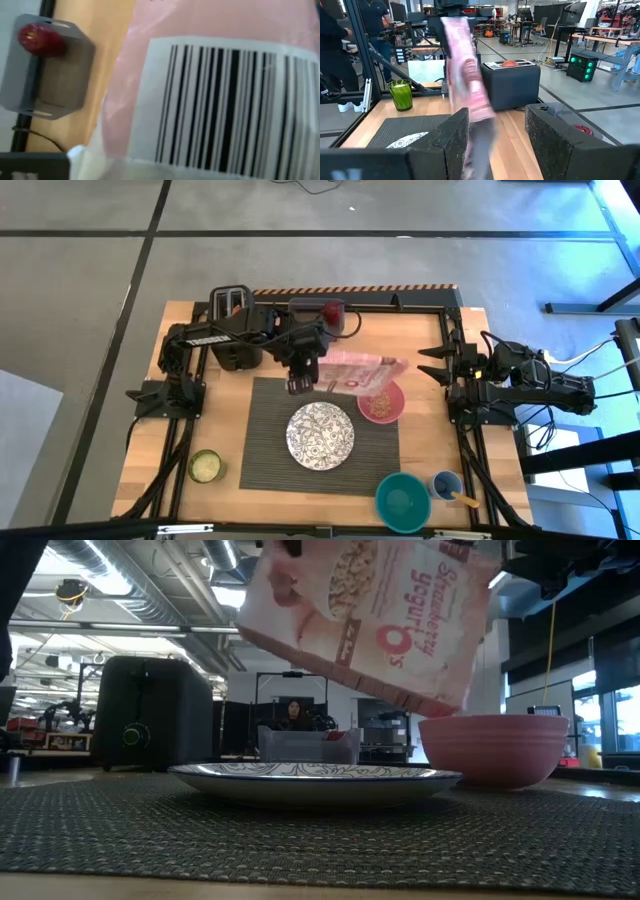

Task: Arrange a breakfast setting
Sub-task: Pour the cereal box into the pink bowl

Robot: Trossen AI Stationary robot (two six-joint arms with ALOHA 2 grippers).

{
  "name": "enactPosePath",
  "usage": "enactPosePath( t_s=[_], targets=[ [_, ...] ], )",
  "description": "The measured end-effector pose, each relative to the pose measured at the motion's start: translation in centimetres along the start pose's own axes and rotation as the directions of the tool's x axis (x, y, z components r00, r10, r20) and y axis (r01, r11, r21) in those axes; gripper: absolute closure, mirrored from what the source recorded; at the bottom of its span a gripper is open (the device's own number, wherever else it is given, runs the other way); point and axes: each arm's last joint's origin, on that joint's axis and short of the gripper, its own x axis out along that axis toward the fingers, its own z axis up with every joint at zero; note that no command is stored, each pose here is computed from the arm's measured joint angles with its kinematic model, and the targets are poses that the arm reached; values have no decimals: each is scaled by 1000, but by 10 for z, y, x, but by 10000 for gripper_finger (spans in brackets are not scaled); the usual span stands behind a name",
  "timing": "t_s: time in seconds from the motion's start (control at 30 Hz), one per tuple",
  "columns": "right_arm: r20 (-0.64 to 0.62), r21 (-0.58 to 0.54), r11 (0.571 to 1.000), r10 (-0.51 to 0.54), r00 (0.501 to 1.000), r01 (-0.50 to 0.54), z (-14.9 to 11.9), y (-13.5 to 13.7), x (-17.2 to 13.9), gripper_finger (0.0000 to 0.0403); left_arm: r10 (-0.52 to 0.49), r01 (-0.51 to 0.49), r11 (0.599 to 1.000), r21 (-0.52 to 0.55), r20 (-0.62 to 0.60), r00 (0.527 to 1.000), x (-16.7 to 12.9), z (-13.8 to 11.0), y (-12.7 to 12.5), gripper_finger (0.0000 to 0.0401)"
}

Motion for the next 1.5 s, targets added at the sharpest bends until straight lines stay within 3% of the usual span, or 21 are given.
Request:
enactPosePath(
  t_s=[0.47,0.57,0.77,0.97,1.1,1.3,1.5],
  targets=[
    [0,0,1000,0,1000,0,0,0,0,217,-12,12,1000,-8,-7,1000,0,0,0,229],
    [0,0,1000,0,1000,0,0,0,0,217,26,-26,999,-29,-4,1000,0,0,3,229],
    [0,0,1000,0,1000,0,0,0,0,217,-24,24,1000,-12,-2,1000,0,0,0,229],
    [-1,0,1000,0,1000,0,0,0,0,217,25,-25,999,-36,6,1000,0,1,4,229],
    [-1,0,1000,0,1000,0,0,0,0,217,-57,56,998,-25,-8,998,0,0,1,229],
    [-1,-1,1000,0,1000,0,0,0,0,217,12,-12,999,-38,4,1000,0,1,4,229],
    [-1,-7,1000,0,1000,0,0,0,0,217,-33,33,999,-17,-1,999,0,1,3,229]
  ],
)
